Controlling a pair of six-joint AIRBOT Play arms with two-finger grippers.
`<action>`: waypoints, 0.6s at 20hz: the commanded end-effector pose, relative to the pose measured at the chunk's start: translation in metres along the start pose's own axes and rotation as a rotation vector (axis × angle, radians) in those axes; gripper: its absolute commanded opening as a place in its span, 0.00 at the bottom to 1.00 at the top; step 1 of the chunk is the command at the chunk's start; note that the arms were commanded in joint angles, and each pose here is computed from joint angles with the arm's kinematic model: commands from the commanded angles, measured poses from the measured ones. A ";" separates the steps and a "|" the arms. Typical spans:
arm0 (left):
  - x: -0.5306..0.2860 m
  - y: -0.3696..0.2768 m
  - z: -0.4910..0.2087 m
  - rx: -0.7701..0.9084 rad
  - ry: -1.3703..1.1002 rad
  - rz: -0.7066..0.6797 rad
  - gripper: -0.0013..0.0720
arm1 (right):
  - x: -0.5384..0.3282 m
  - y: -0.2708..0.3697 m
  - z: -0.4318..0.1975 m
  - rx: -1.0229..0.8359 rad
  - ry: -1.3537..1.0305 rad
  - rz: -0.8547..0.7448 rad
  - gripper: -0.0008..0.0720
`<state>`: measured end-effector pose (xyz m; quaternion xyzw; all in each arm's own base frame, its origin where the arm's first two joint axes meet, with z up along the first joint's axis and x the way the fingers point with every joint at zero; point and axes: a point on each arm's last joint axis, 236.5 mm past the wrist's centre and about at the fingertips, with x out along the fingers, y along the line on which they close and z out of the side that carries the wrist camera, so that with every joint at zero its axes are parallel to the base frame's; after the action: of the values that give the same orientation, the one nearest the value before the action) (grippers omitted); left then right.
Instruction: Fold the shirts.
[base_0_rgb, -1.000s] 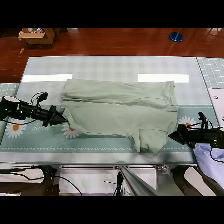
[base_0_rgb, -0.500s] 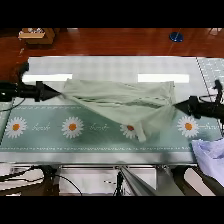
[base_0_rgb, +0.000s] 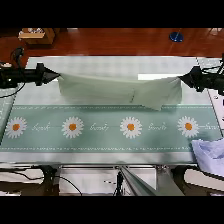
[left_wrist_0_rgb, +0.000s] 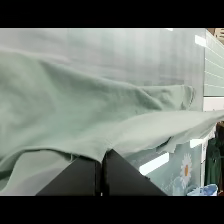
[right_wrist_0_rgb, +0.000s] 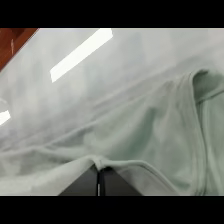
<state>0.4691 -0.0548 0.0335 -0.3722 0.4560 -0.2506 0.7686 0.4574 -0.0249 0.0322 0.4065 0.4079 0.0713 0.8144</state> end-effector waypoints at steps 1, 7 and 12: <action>0.037 0.012 0.017 -0.044 0.020 -0.029 0.05 | 0.028 -0.018 0.017 0.017 -0.013 -0.028 0.04; 0.065 0.044 0.035 -0.115 0.031 -0.021 0.05 | 0.088 -0.049 0.028 0.033 -0.048 -0.098 0.04; 0.082 0.084 0.006 -0.190 0.131 0.066 0.05 | 0.116 -0.060 0.008 0.042 0.018 -0.111 0.04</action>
<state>0.5242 -0.0653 -0.0461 -0.4158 0.5027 -0.2283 0.7227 0.5231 -0.0226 -0.0632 0.4014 0.4291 0.0240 0.8088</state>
